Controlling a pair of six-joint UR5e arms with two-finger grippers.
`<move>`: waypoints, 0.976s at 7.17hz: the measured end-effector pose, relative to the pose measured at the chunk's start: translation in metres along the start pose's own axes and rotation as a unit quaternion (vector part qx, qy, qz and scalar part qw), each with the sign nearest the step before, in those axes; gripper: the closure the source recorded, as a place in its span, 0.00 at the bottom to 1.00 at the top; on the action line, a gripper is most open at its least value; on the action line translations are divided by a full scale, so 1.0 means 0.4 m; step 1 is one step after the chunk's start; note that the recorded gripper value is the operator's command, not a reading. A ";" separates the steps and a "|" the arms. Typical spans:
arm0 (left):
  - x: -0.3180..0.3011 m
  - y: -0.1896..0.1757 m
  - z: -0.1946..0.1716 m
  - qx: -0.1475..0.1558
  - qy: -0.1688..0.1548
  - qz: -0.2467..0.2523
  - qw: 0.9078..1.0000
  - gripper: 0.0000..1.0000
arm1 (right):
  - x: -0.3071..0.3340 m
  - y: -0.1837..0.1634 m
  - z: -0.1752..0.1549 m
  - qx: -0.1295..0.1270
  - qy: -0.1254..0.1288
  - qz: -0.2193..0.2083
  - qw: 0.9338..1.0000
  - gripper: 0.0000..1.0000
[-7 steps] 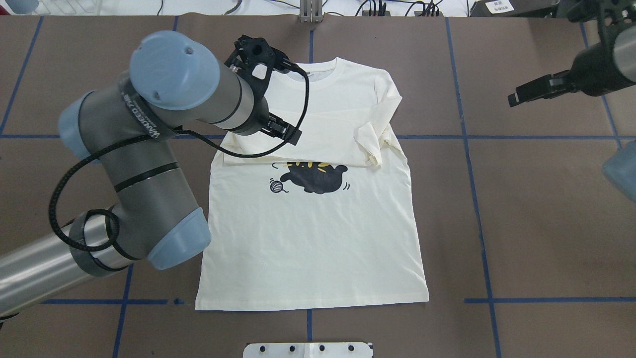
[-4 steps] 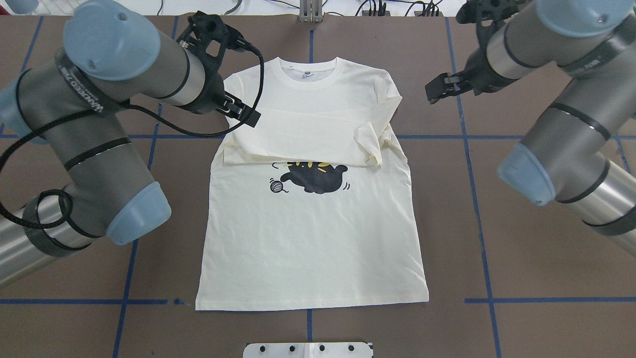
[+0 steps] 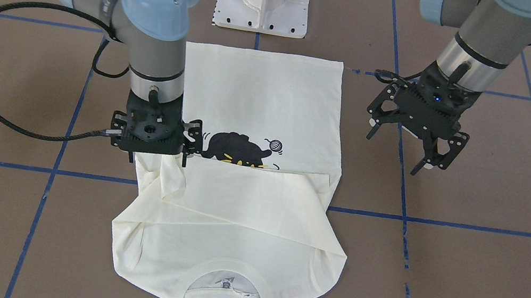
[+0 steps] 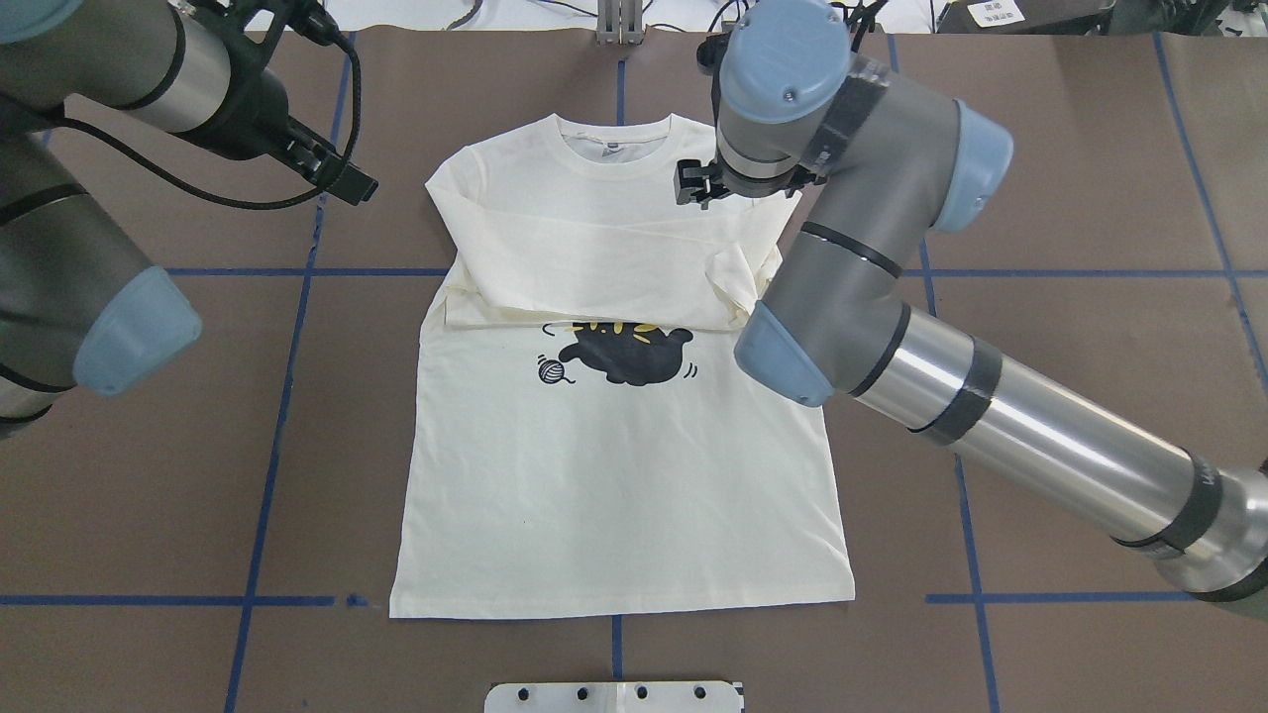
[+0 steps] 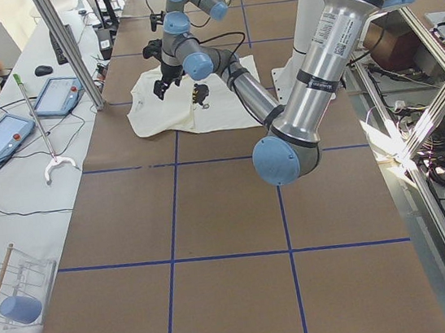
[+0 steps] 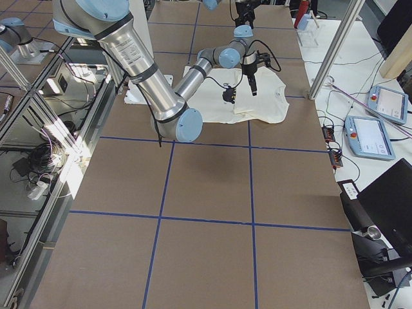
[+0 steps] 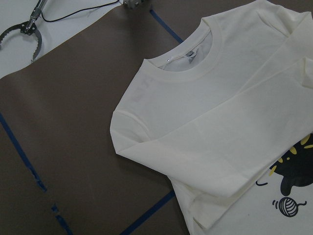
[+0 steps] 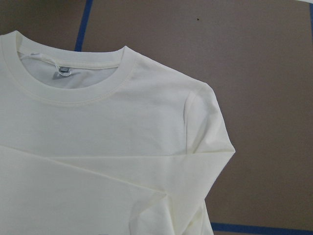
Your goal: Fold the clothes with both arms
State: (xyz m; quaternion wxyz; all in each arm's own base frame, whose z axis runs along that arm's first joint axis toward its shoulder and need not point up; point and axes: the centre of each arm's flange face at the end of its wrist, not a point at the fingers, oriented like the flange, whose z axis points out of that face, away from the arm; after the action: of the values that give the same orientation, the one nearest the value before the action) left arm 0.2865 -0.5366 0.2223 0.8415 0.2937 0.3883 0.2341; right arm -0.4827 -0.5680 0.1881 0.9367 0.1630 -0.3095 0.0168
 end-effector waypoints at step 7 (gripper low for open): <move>-0.025 0.012 0.033 -0.015 0.001 -0.028 0.999 0.00 | -0.100 0.134 0.205 0.004 0.098 -0.153 0.983 0.11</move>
State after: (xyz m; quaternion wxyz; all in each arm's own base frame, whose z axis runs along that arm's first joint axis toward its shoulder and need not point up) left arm 0.2902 -0.5433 0.2376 0.8518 0.2696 0.3936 0.2162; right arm -0.5693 -0.5406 0.2424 0.9534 0.2093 -0.1878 -0.1093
